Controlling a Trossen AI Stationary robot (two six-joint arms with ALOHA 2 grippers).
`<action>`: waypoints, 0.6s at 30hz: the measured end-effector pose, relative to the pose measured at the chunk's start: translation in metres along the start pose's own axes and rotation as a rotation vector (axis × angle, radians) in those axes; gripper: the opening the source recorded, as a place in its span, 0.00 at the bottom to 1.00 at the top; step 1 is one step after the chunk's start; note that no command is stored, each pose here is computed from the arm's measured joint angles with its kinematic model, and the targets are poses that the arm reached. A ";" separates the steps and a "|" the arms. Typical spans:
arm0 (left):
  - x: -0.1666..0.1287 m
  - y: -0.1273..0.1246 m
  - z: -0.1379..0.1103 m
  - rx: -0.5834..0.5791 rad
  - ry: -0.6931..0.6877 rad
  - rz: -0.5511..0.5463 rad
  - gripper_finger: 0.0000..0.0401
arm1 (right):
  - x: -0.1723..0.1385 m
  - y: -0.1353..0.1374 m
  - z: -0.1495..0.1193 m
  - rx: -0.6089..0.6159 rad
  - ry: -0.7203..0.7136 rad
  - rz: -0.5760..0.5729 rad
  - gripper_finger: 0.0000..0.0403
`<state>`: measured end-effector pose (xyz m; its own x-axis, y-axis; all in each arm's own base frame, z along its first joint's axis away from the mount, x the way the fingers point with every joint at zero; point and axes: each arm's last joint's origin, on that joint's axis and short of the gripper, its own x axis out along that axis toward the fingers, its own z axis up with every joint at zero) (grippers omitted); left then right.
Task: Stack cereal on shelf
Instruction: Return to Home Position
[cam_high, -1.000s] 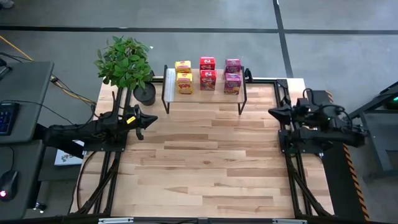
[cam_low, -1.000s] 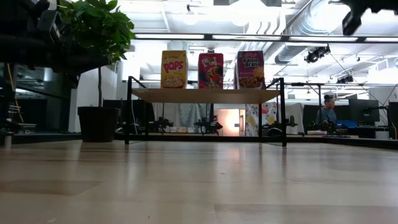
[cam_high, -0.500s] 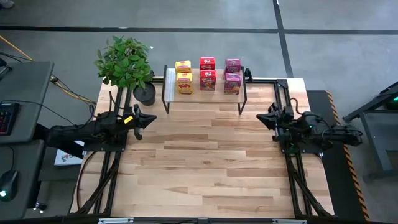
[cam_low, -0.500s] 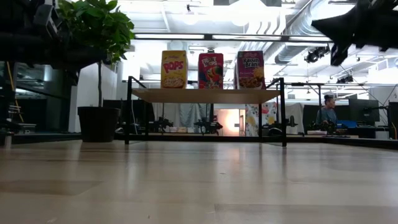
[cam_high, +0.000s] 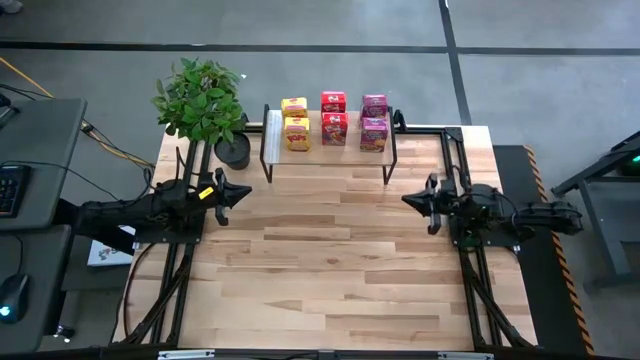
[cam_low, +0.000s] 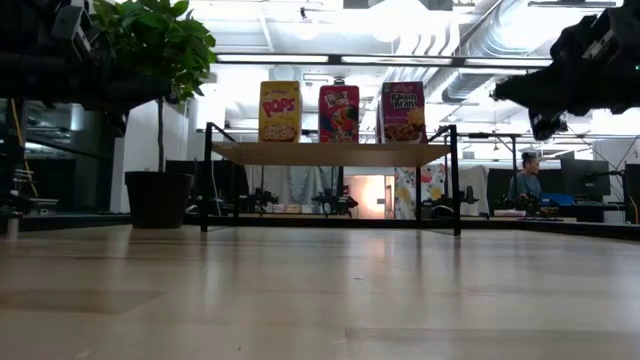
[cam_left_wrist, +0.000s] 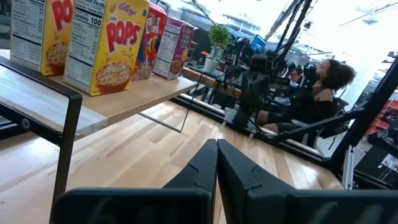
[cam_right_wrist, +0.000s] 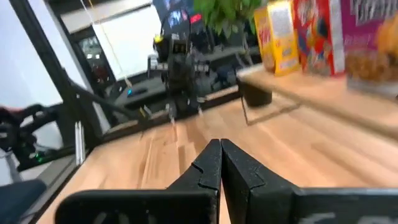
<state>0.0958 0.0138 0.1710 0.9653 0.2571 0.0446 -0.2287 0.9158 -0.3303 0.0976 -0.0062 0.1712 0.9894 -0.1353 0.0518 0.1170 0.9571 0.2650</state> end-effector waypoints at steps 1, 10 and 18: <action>0.000 0.000 0.000 0.000 0.000 0.000 0.01 | 0.000 0.000 -0.002 0.014 0.021 0.001 0.00; 0.000 0.000 0.000 0.000 0.000 0.000 0.01 | 0.001 0.000 -0.005 -0.006 0.069 0.032 0.00; 0.000 0.000 0.000 0.000 0.002 -0.002 0.01 | 0.001 0.000 -0.005 -0.007 0.071 0.031 0.00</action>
<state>0.0959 0.0136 0.1708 0.9659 0.2552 0.0434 -0.2272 0.9162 -0.3301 0.0993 -0.0048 0.1660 0.9961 -0.0874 -0.0086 0.0866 0.9623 0.2577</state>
